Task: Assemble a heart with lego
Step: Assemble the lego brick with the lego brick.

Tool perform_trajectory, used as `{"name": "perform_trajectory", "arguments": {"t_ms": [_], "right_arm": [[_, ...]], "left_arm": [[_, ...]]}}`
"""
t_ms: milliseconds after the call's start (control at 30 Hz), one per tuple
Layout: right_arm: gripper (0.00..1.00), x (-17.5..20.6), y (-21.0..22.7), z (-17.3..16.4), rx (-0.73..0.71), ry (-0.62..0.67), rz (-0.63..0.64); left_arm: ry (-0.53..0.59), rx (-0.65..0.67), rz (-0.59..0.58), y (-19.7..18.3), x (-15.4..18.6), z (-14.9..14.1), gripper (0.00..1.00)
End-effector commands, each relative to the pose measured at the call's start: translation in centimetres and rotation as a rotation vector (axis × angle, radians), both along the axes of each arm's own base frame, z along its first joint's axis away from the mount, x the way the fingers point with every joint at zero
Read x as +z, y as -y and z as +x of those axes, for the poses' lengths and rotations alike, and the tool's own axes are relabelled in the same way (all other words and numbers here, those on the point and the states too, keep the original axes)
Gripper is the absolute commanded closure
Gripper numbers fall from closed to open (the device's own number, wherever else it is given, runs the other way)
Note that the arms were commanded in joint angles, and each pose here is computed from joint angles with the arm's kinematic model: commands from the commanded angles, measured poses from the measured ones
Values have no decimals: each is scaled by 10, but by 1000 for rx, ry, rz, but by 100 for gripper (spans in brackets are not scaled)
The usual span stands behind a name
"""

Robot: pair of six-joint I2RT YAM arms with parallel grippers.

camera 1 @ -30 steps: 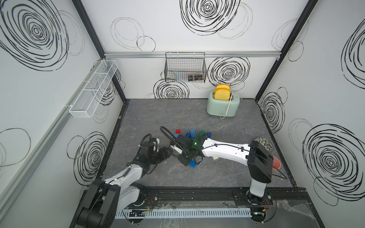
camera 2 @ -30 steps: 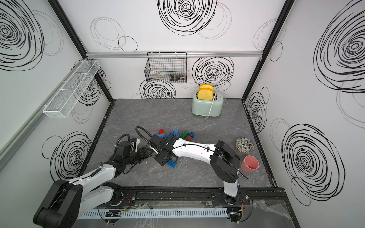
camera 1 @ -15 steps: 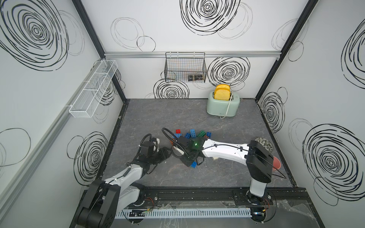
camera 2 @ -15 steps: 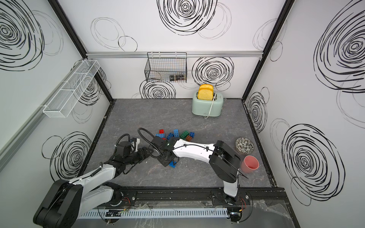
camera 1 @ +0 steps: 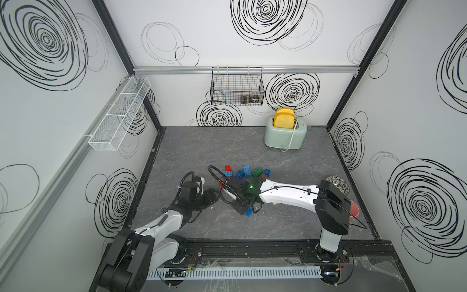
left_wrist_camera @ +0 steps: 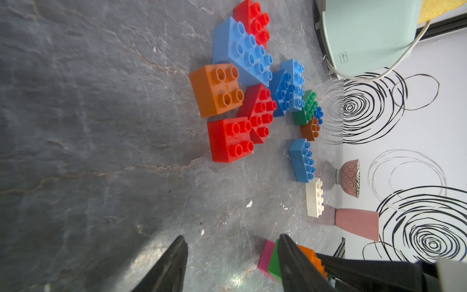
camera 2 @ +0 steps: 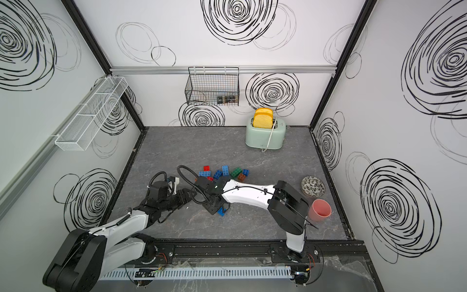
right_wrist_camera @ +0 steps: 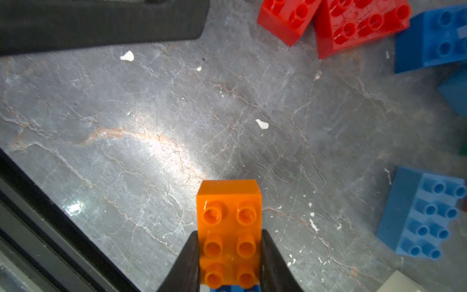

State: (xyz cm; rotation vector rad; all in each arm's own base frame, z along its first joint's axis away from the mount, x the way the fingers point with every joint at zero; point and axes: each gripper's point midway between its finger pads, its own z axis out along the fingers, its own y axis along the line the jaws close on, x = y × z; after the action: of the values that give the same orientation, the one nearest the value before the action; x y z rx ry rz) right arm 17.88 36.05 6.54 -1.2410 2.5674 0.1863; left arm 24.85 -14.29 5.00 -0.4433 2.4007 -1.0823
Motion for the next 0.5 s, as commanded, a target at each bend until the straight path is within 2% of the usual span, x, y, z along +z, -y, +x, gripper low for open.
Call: {"name": "perform_trajectory", "arguments": {"t_ms": [0, 467], "right_arm": [[70, -7, 12, -6, -2, 23, -47], [70, -1, 16, -6, -4, 41, -3]], "left_arm": [[21, 2, -10, 2, 2, 2, 38], [15, 0, -4, 2, 0, 0, 38]]}}
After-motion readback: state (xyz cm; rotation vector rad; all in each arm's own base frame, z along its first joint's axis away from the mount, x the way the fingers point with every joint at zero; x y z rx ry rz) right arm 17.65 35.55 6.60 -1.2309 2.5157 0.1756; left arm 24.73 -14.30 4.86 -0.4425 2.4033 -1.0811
